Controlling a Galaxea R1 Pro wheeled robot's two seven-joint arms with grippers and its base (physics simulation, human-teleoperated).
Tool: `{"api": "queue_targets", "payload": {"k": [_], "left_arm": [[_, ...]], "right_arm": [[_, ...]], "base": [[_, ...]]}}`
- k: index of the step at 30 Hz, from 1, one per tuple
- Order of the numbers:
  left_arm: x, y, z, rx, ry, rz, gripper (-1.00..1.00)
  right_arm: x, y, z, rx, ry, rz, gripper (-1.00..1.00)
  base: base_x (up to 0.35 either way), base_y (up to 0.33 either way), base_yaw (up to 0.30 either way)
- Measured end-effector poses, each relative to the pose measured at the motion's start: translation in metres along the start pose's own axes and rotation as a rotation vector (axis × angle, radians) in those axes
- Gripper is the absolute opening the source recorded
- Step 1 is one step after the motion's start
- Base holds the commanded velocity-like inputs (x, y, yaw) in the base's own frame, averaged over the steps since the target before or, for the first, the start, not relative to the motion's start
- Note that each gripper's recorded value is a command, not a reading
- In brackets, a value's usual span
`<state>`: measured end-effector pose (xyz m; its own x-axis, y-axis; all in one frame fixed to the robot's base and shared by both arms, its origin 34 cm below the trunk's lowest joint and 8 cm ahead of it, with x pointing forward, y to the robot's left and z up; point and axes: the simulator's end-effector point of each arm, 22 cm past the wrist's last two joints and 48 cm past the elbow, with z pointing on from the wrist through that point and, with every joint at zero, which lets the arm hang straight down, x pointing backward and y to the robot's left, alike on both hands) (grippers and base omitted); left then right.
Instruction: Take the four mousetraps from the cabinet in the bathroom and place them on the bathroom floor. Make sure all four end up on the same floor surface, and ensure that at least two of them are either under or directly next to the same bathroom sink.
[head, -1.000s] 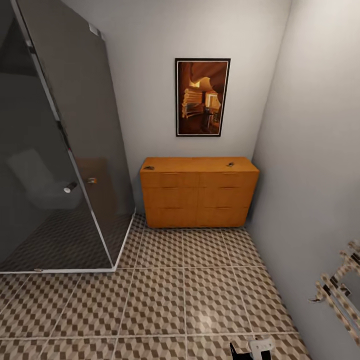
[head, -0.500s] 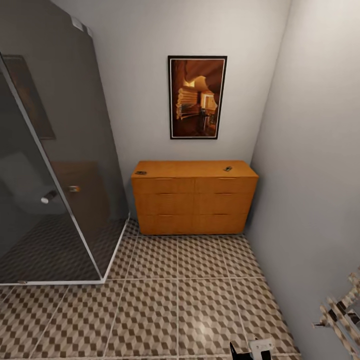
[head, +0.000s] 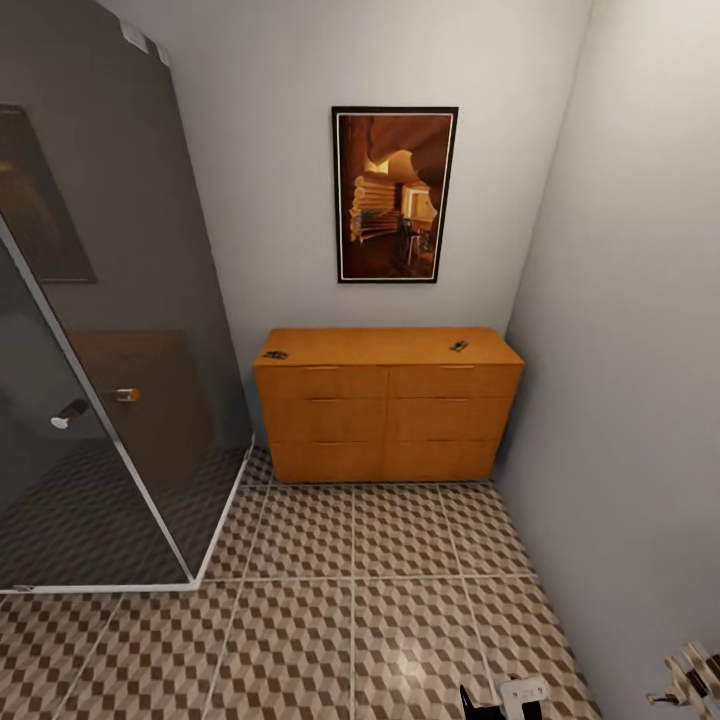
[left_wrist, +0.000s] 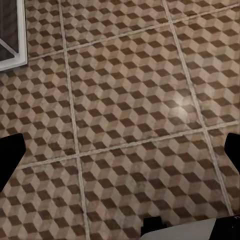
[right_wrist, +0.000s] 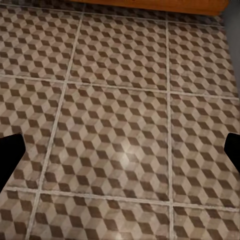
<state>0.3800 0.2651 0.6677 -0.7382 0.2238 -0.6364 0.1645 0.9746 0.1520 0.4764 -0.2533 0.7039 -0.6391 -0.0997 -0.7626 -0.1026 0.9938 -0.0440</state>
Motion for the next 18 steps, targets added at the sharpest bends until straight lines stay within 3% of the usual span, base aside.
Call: {"api": "queue_targets", "payload": {"k": [18], "left_arm": [[0.0039,-0.0009,-0.0018,0.002,0.006,0.0,1.0]], "right_arm": [[0.0001,0.0,0.0001,0.0,0.0,0.0,1.0]], "base": [[0.016,0.0,0.0]]}}
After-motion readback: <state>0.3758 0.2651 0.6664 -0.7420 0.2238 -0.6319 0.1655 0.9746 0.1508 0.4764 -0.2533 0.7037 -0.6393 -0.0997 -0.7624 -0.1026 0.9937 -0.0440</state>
